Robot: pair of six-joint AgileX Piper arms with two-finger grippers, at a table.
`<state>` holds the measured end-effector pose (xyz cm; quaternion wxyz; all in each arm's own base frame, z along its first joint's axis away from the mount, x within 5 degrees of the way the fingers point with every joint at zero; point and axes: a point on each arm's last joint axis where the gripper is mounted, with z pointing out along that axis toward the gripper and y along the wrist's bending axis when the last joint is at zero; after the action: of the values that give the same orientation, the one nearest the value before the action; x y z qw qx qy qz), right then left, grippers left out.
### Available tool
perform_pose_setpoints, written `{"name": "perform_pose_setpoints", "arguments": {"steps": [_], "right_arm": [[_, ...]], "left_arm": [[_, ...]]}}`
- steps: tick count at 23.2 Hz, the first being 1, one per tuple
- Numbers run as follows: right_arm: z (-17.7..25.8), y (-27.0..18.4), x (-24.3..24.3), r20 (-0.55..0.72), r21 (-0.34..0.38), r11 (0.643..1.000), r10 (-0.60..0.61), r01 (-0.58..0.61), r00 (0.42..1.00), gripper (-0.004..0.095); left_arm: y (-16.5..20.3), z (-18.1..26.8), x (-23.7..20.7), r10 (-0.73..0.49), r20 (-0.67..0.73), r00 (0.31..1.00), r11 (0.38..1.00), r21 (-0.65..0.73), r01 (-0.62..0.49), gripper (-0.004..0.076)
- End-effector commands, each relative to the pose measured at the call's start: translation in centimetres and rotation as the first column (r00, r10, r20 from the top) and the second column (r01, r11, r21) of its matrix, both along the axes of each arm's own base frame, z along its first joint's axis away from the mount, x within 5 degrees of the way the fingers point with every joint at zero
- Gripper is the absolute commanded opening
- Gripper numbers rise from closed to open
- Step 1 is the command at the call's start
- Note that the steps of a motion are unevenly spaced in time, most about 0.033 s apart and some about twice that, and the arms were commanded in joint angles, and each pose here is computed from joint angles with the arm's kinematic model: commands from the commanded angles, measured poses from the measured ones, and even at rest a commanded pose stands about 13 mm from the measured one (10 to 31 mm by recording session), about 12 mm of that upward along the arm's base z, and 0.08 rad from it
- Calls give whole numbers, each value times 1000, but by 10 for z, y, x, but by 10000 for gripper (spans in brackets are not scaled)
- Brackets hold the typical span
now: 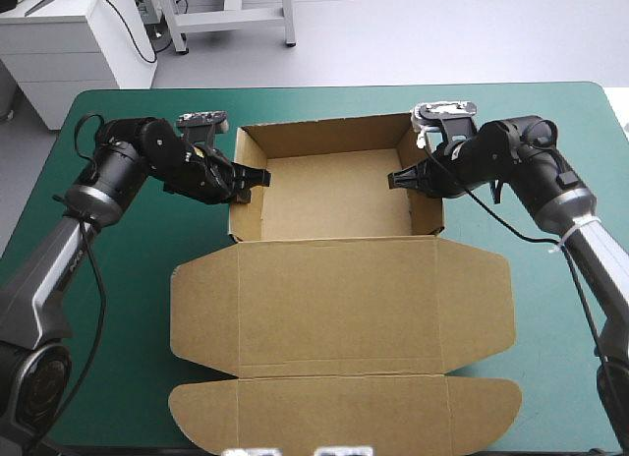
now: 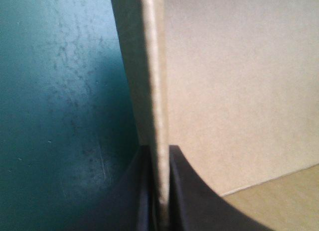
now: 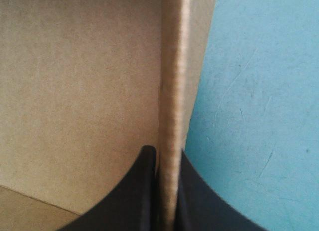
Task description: Fold the box
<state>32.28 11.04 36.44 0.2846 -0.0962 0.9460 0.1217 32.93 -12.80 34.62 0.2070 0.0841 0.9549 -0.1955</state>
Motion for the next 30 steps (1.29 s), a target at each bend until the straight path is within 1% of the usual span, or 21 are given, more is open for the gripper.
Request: {"name": "perform_pose_setpoints", "arguments": {"steps": [1,2,3,6,9,11,15,18,23,30], "right_arm": [[16,0,-12,17,17,999,37,-37,999,-4],[6,1,-8,-41,-2,999,40,-41,998,-4],[-3,2,-6,-94,-16,999,45,-47,995,-4],[-18,6,-2,-153,-34,998,52,-58,987,-4],[-36,12,0,-156,-29,999,38,-43,987,-4],[-51,14,0,-168,-49,998,26,-35,985,-4],[-72,15,1,-189,-55,998,17,-28,982,-4],[-77,15,3,-197,-55,998,14,-25,980,-4],[-85,17,8,-203,-60,998,11,-23,979,-4],[-88,18,11,-205,-51,999,-12,2,979,-4]], "left_arm": [[-8,9,0,-43,74,996,998,46,40,-8],[-16,-1,2,-77,50,996,993,97,72,-8],[-20,-8,4,-86,39,996,988,130,80,-8],[-27,-16,6,-97,19,995,986,139,94,-8],[-27,-23,10,-98,3,995,984,153,96,-8],[-27,-27,11,-96,-6,995,983,158,96,-8],[-28,-34,15,-94,-25,995,982,165,97,-8],[-30,-41,18,-94,-44,995,981,166,100,-8],[-34,-66,27,-77,-127,989,979,179,99,-8],[-35,-74,27,-87,-168,982,975,189,119,-8]]}}
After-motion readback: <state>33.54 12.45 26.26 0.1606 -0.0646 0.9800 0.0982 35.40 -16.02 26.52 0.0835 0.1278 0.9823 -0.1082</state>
